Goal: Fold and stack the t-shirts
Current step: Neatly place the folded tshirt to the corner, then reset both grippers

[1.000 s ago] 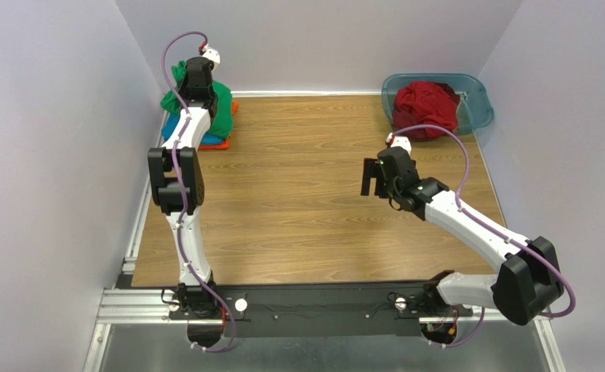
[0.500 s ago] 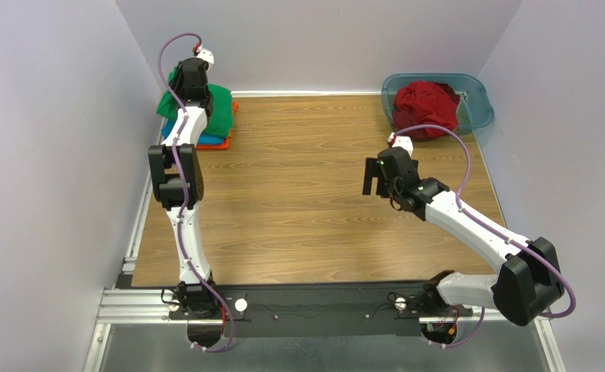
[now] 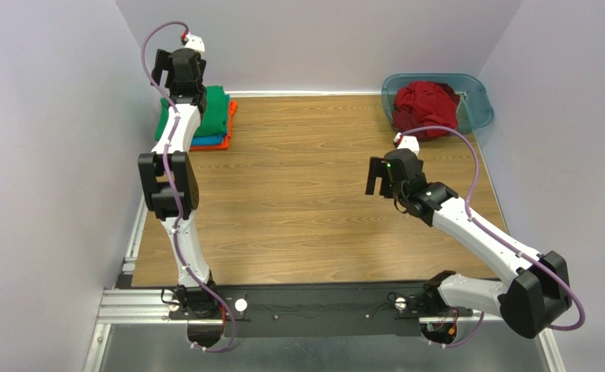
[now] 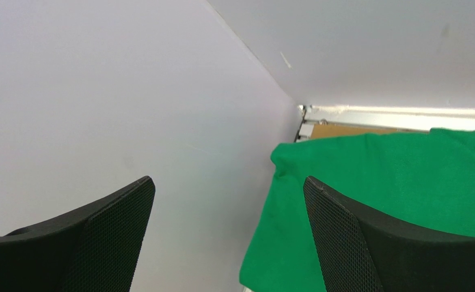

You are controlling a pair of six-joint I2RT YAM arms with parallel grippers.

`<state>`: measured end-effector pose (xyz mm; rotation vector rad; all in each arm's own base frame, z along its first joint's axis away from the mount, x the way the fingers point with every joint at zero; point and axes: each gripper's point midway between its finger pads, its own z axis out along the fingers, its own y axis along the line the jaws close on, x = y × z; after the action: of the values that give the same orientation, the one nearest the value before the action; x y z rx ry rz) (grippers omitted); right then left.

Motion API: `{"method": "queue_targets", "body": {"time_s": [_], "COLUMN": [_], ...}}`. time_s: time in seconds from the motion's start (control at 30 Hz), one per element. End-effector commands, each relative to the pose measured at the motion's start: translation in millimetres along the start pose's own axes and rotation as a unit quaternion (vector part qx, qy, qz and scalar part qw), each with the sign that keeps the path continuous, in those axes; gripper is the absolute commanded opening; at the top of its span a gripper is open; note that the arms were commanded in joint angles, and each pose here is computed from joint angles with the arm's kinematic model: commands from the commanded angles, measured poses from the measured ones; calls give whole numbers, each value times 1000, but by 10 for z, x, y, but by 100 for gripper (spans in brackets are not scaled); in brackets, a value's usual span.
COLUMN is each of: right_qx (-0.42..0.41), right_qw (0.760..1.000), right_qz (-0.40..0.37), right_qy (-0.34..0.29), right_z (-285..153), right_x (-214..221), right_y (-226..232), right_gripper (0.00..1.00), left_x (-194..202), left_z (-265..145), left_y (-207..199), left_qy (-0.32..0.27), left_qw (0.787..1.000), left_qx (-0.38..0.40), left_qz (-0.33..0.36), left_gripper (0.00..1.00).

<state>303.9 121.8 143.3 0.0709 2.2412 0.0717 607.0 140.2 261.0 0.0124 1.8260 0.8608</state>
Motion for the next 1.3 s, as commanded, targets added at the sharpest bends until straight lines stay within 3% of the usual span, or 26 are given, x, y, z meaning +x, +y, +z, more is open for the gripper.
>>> {"method": "queue_targets", "body": {"time_s": [0.0, 0.2, 0.47, 0.63, 0.8, 0.93, 1.27], "right_qx": [5, 15, 12, -3, -3, -2, 5], "right_qw": [1000, 1000, 999, 999, 998, 997, 997], "right_qz": [-1, 7, 20, 34, 44, 54, 62], "right_qy": [-4, -18, -31, -32, -40, -47, -52], "right_z": [-56, -86, -132, -178, -221, -256, -288], "right_x": [21, -42, -130, -121, -144, -146, -43], "right_y": [-70, -108, -96, -58, -74, -104, -193], "right_gripper": [100, 100, 100, 100, 100, 100, 100], "left_x": [-334, -667, -830, -988, -896, -591, 146], "left_z": [-243, -554, -929, -1317, -1810, -2268, -3464], "left_y": [273, 267, -23, -348, -665, -820, -945], "left_qy": [-36, -82, -71, -56, -42, -21, -41], "left_qw": [998, 986, 964, 934, 917, 904, 817], "left_qx": [1, 67, 139, 181, 204, 221, 341], "left_qz": [-45, -129, -216, -304, -341, -365, -464], "left_gripper": [98, 98, 98, 98, 98, 98, 98]}}
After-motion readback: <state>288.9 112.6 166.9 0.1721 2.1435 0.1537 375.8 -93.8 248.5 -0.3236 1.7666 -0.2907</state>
